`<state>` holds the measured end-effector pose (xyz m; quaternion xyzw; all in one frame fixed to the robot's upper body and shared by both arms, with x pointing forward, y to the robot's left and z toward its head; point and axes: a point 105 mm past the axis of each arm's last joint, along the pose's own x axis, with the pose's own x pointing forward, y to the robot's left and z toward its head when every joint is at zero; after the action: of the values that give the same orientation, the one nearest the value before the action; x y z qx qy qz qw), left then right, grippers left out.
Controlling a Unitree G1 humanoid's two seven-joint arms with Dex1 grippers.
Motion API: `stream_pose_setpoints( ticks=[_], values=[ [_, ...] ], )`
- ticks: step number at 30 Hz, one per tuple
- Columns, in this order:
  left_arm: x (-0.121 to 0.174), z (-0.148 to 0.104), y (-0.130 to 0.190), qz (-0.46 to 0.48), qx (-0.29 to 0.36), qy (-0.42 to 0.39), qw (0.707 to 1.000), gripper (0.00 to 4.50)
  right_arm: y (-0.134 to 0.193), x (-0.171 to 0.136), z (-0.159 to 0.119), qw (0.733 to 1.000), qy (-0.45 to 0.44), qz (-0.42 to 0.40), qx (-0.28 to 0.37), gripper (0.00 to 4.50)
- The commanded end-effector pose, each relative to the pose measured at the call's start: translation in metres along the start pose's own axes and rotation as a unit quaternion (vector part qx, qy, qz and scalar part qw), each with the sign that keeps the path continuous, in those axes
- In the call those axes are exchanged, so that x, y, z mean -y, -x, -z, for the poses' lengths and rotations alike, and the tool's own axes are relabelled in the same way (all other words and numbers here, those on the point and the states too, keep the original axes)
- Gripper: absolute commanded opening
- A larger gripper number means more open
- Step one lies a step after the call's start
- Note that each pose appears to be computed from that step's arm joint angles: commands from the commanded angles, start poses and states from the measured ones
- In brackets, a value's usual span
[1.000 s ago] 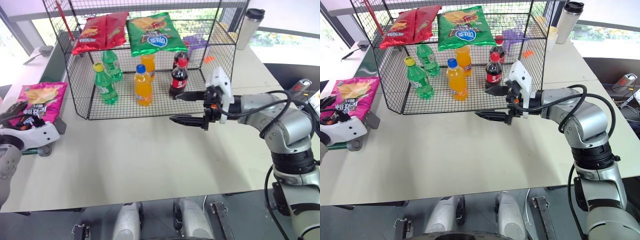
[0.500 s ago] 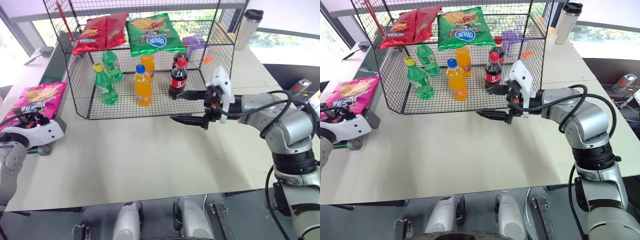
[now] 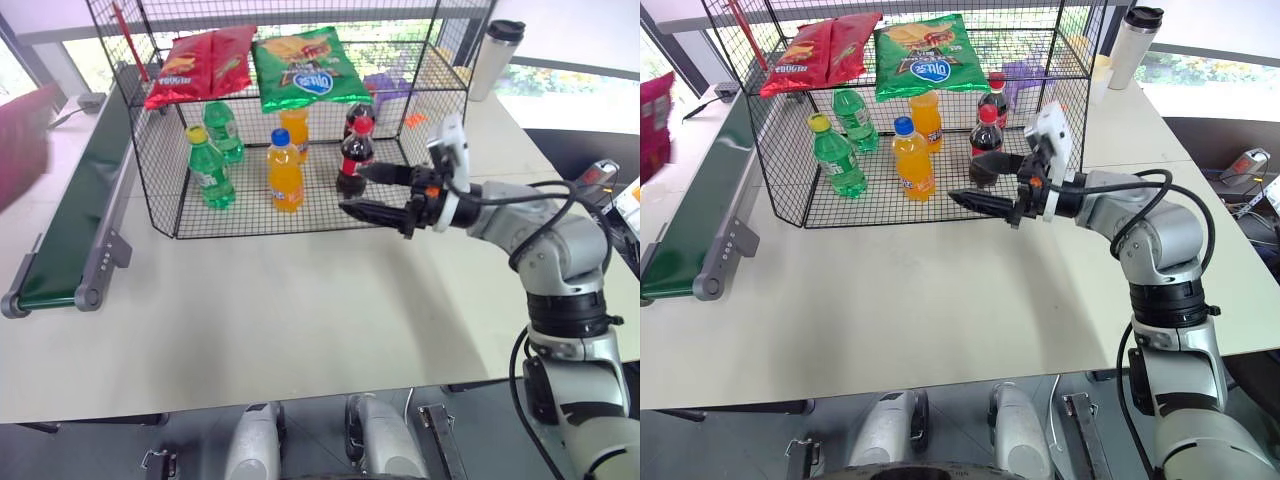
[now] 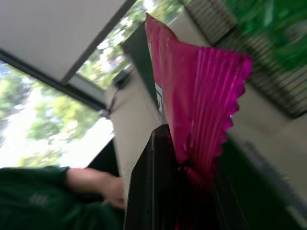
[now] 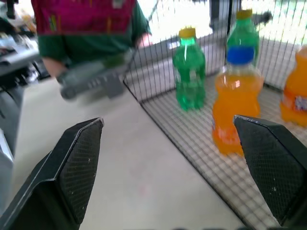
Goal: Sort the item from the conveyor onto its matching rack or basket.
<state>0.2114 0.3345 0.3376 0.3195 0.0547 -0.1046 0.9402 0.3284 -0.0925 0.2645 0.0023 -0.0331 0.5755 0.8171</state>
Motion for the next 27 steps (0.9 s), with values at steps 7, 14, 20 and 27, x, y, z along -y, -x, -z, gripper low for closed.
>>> stream_pose_setpoints(
  ticks=[7,14,20,27],
  values=[
    [0.056,-0.062,0.018,0.245,0.168,0.082,0.951,0.02,0.02,-0.005,-0.027,0.998,-0.006,-0.063,0.031,4.5],
    [0.073,-0.077,-0.007,0.326,0.219,0.084,0.916,0.02,0.018,0.0,-0.031,0.995,-0.002,-0.093,0.035,4.5],
    [0.082,-0.094,-0.027,0.372,0.262,0.057,0.889,0.02,0.003,0.011,-0.034,0.993,0.014,-0.112,0.04,4.5],
    [0.094,-0.116,-0.039,0.412,0.31,0.039,0.856,0.02,-0.014,0.0,-0.05,0.981,0.02,-0.183,0.066,4.5]
  ],
)
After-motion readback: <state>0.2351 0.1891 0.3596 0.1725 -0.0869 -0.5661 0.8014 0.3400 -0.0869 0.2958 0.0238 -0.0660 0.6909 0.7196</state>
